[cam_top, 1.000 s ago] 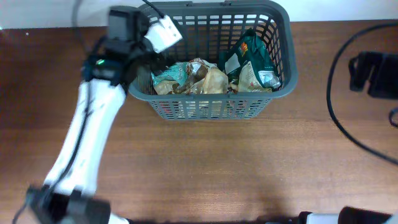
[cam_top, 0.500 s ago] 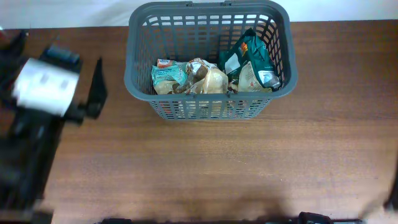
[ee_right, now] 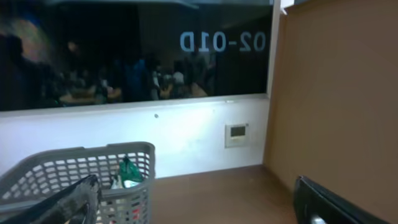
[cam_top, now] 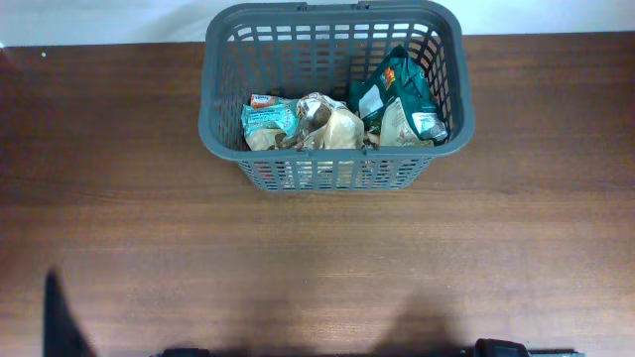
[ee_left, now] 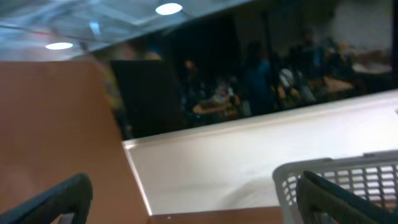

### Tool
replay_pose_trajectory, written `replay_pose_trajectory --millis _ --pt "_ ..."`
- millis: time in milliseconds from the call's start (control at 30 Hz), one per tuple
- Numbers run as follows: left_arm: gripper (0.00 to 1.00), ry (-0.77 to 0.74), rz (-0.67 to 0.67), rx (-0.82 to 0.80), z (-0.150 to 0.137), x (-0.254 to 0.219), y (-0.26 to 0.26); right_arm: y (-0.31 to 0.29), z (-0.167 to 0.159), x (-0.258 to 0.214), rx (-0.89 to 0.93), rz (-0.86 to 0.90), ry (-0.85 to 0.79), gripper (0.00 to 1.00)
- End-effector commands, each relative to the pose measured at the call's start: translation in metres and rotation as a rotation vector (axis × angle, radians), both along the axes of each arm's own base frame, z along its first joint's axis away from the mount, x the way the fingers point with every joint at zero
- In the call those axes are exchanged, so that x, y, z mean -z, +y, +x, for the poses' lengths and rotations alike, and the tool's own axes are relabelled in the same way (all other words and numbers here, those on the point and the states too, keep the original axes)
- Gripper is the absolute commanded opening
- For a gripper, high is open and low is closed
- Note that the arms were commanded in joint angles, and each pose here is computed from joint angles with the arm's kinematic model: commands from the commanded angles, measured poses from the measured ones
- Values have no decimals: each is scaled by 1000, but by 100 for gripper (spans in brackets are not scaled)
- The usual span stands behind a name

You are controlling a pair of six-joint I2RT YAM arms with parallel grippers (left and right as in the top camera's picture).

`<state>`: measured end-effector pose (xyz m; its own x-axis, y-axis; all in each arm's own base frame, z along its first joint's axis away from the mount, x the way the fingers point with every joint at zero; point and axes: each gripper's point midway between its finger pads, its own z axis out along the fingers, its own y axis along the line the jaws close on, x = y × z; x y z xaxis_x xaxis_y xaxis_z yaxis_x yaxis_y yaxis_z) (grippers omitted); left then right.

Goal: Pack container

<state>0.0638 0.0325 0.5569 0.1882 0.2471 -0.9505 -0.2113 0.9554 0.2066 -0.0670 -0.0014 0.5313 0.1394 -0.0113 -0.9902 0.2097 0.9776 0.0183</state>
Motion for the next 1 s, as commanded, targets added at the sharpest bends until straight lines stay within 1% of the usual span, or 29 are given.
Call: replay_pose_trajectory --millis 0,67,133,267,400,567,700,800,867,967 --pt "99 -13 -55 -68 -30 14 14 9 -23 9 -23 6 -51 99" --pt "99 0 -120 -105 -46 31 24 15 -43 15 7 -4 -102 99" --pt "99 19 -152 -124 -59 47 29 22 -58 21 36 -14 -141 99" --pt "99 31 -203 -83 -81 71 31 29 -79 30 109 -28 -194 99" --pt "99 58 -234 -53 -108 98 35 43 -100 41 82 -57 -250 99" --pt "99 68 -272 -83 -142 124 53 49 -131 59 31 -78 -335 99" --pt "99 114 -262 -61 -153 139 59 54 -150 72 -29 -97 -387 99" --pt "99 150 -258 -40 -153 149 62 57 -163 81 -58 -112 -422 99" --pt "99 148 -258 -36 -153 149 64 59 -168 86 -60 -122 -437 99" --pt "99 160 -257 -49 -149 151 70 73 -168 92 -122 -150 -435 99"
